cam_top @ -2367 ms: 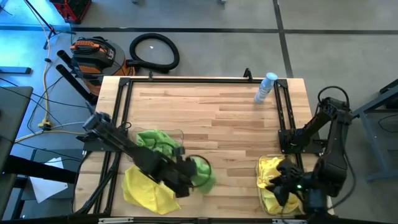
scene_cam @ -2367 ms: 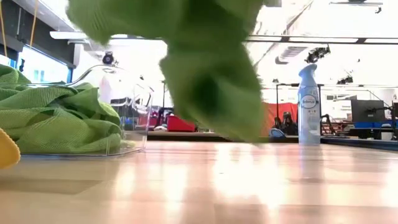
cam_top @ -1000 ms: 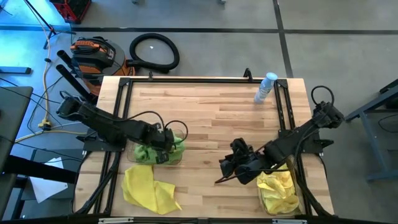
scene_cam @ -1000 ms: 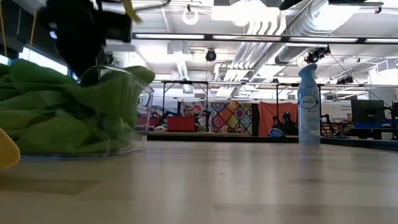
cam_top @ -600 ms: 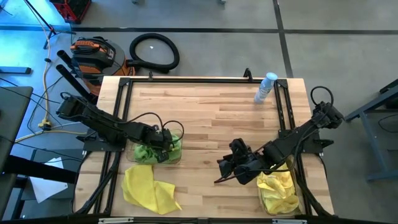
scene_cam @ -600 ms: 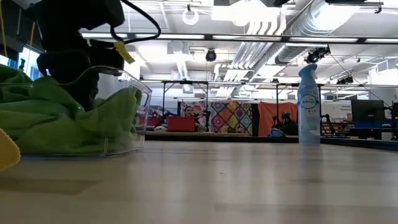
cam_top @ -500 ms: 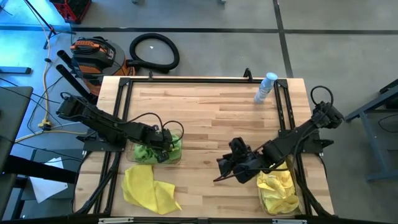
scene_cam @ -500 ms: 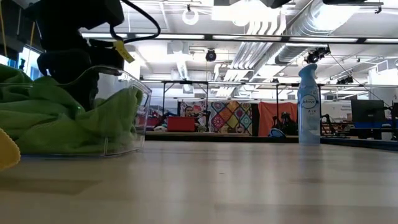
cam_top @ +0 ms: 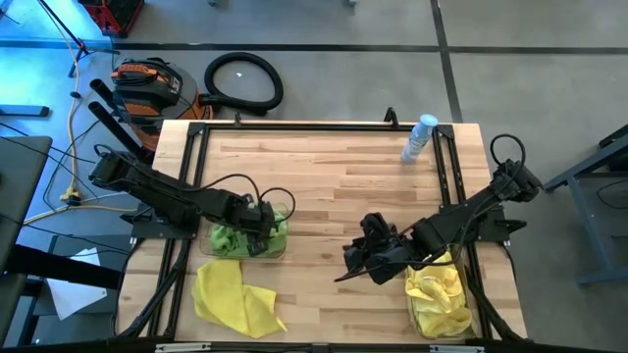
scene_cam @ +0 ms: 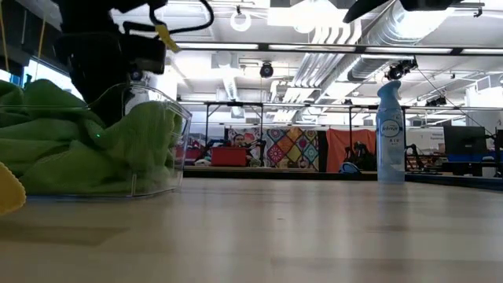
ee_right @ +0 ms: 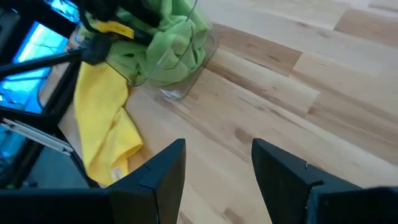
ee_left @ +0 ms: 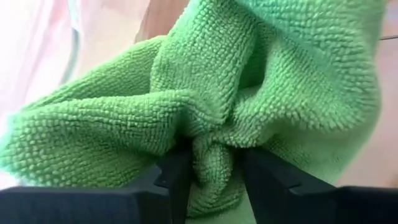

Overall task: Sort microfiber towel by color & place in baskets
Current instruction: Put the green towel into the left transparent bin, then put the yellow towel into the right transparent bin

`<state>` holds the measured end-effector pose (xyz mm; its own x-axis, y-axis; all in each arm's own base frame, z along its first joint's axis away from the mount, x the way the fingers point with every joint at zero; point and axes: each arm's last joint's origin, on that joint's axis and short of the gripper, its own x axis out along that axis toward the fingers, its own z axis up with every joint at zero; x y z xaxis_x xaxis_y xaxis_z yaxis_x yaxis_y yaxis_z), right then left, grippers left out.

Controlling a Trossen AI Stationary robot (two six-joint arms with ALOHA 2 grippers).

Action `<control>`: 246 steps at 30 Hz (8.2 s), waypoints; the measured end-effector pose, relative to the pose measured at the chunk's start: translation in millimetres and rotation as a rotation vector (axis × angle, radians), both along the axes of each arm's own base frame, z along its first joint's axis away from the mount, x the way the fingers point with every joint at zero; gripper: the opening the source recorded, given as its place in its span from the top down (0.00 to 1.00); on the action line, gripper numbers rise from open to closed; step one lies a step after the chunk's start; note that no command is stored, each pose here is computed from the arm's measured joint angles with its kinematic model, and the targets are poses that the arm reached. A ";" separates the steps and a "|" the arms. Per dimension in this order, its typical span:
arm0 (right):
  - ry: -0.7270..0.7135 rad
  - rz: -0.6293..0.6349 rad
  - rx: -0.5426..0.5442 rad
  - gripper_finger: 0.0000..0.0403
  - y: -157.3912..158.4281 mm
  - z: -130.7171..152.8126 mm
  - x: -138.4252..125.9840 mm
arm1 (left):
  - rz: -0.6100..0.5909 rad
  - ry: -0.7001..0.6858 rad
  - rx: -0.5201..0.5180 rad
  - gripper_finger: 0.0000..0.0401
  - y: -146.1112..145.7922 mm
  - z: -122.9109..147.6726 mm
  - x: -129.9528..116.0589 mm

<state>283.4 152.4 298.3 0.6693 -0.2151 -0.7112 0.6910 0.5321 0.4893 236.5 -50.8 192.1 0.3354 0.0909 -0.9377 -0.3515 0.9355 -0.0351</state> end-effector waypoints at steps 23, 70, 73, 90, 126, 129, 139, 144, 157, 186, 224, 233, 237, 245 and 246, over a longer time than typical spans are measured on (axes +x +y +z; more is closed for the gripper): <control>-0.141 0.671 -0.574 0.55 32.6 -7.2 43.0 | 0.041 -0.201 -0.115 0.69 -25.6 124.6 -18.0; 0.004 0.476 0.023 0.55 110.0 -134.0 192.4 | -0.155 -0.276 -0.084 0.69 -30.5 159.9 -112.2; -0.014 0.477 0.028 0.55 111.9 -142.6 195.9 | -0.155 -0.276 -0.084 0.69 -30.5 159.9 -112.1; -0.043 0.435 0.061 0.79 103.6 -166.7 209.5 | -0.136 -0.300 -0.045 0.69 -29.3 160.4 -111.4; -0.075 0.199 -0.180 1.00 112.1 96.1 -28.8 | -0.122 -0.330 -0.005 0.69 -28.3 161.2 -110.3; -0.023 0.231 -0.156 1.00 101.5 107.5 -47.1 | -0.118 -0.332 -0.002 0.69 -28.2 161.3 -110.3; 0.123 0.379 0.026 1.00 55.2 150.7 -108.8 | -0.026 -0.383 0.042 0.69 -25.9 162.3 -109.3; 0.156 0.479 0.215 1.00 37.4 171.4 -139.7 | 0.031 -0.411 0.055 0.69 -24.7 162.9 -108.9; 0.466 0.677 0.782 1.00 -5.9 205.8 -207.5 | 0.163 -0.477 0.070 0.69 -22.4 164.2 -108.2; 0.484 0.635 0.495 1.00 -30.7 134.6 -246.6 | 0.251 -0.525 0.116 0.69 -23.2 162.9 -103.7; 0.721 0.555 0.029 1.00 57.4 -132.7 -146.5 | 0.118 -0.447 0.153 0.69 -27.8 158.7 -99.7; 0.671 0.572 0.085 1.00 59.0 -97.9 -151.6 | 0.120 -0.448 0.153 0.69 -27.8 158.8 -99.7; 0.660 0.535 0.120 0.92 57.1 -81.9 -156.8 | 0.121 -0.449 0.153 0.69 -27.8 158.8 -99.7; 0.632 0.499 0.196 0.62 49.3 -63.3 -163.7 | 0.127 -0.451 0.150 0.69 -27.8 158.8 -99.7; 0.624 0.506 0.212 0.59 48.7 -60.8 -164.3 | 0.132 -0.452 0.148 0.69 -27.7 158.8 -99.7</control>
